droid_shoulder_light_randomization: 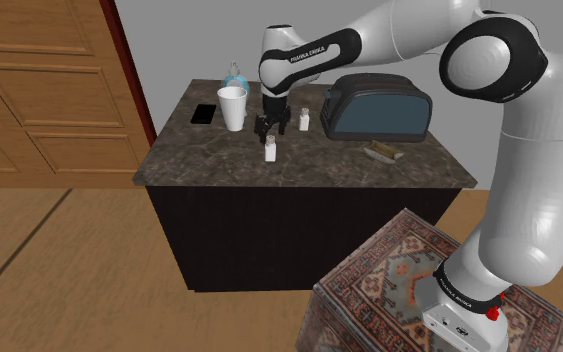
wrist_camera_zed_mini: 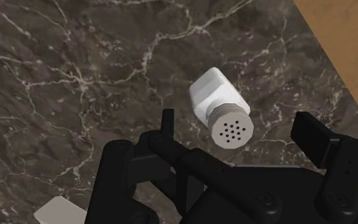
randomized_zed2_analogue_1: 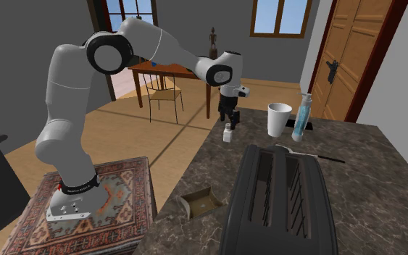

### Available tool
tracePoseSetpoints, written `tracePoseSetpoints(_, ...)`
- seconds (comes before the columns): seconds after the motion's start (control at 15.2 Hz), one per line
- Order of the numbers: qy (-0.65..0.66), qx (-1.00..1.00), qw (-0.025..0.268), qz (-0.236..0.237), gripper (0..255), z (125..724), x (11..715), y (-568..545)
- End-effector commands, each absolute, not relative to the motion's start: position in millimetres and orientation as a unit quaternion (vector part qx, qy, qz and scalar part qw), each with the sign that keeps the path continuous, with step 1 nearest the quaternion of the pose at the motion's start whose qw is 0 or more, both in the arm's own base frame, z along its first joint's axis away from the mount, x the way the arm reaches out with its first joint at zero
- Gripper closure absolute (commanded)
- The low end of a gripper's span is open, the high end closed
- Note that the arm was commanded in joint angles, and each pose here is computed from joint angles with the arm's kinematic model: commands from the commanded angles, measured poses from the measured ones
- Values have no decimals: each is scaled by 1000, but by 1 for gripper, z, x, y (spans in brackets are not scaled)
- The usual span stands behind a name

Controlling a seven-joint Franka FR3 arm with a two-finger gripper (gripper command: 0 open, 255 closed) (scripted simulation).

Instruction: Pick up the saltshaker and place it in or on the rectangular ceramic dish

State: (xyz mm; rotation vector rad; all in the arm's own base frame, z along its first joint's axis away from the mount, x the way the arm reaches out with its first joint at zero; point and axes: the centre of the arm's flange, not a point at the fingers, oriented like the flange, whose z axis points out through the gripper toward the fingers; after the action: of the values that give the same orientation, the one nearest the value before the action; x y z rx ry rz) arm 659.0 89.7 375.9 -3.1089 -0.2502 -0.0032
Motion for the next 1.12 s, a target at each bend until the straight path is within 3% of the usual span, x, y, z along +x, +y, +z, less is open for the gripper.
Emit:
tracePoseSetpoints(0.0, -80, -997, 11, -1, 0, 368, 658, 90)
tracePoseSetpoints(0.46, -80, -997, 11, -1, 0, 368, 658, 90)
tracePoseSetpoints(0.53, -80, -997, 11, -1, 255, 368, 658, 90)
tracePoseSetpoints(1.06, -80, -997, 11, -1, 255, 368, 658, 90)
